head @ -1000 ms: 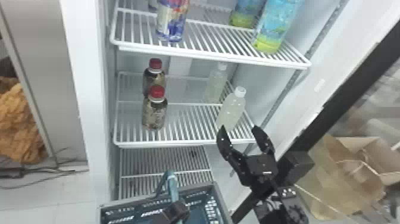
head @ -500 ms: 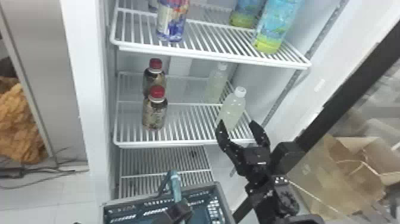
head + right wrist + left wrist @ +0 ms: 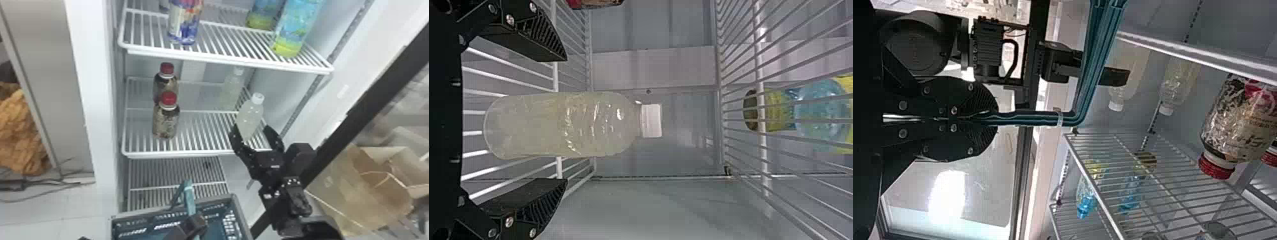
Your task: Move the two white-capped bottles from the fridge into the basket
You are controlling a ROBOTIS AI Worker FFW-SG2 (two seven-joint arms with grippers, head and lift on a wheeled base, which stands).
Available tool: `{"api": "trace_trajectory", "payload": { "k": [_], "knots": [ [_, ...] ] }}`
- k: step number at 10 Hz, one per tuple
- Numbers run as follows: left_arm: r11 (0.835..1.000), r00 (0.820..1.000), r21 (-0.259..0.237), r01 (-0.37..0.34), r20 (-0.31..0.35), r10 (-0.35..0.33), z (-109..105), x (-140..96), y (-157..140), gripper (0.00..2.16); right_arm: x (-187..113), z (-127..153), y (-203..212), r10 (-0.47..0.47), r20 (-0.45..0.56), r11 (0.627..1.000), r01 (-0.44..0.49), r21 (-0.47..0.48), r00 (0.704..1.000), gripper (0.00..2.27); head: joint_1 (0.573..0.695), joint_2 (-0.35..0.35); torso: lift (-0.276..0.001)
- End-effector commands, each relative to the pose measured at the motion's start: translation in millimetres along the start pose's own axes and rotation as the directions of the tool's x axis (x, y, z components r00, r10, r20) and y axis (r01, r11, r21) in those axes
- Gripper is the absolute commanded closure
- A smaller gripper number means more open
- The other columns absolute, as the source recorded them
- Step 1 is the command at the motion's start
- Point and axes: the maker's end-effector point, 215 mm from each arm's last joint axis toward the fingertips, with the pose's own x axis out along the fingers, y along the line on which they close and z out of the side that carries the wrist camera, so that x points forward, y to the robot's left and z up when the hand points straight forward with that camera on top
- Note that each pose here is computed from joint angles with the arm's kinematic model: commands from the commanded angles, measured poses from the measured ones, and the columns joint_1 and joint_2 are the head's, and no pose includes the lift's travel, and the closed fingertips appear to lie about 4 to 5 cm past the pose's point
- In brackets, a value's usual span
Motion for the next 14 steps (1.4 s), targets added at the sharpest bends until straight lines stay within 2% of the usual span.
{"api": "trace_trajectory", "payload": {
  "k": [1,7,8,10,14],
  "knots": [
    [1.0,1.0,0.003,0.001,0.003,-0.001,1,0,0,1.12,10,-4,1,0.004,-0.005,1.0,-0.004,-0.001,1.0,0.19,0.695,-0.35,-0.26],
    [1.0,1.0,0.006,0.001,0.007,-0.001,3,0,-1,1.12,41,4,-3,0.001,0.02,1.0,-0.001,0.001,1.0,0.22,0.695,-0.35,-0.26],
    [1.0,1.0,0.007,0.003,0.006,-0.003,3,1,-1,1.12,48,9,1,0.009,0.031,1.0,-0.009,0.004,0.999,0.28,0.695,-0.35,-0.26],
    [1.0,1.0,0.007,0.003,0.001,-0.003,2,2,-2,1.12,52,13,5,0.014,0.042,0.999,-0.015,0.031,0.999,0.69,0.695,-0.35,-0.26],
    [1.0,1.0,0.007,0.003,0.006,-0.003,4,1,-2,1.12,50,12,5,0.014,0.04,0.999,-0.016,0.039,0.999,0.79,0.695,-0.35,-0.26]
  ]
}}
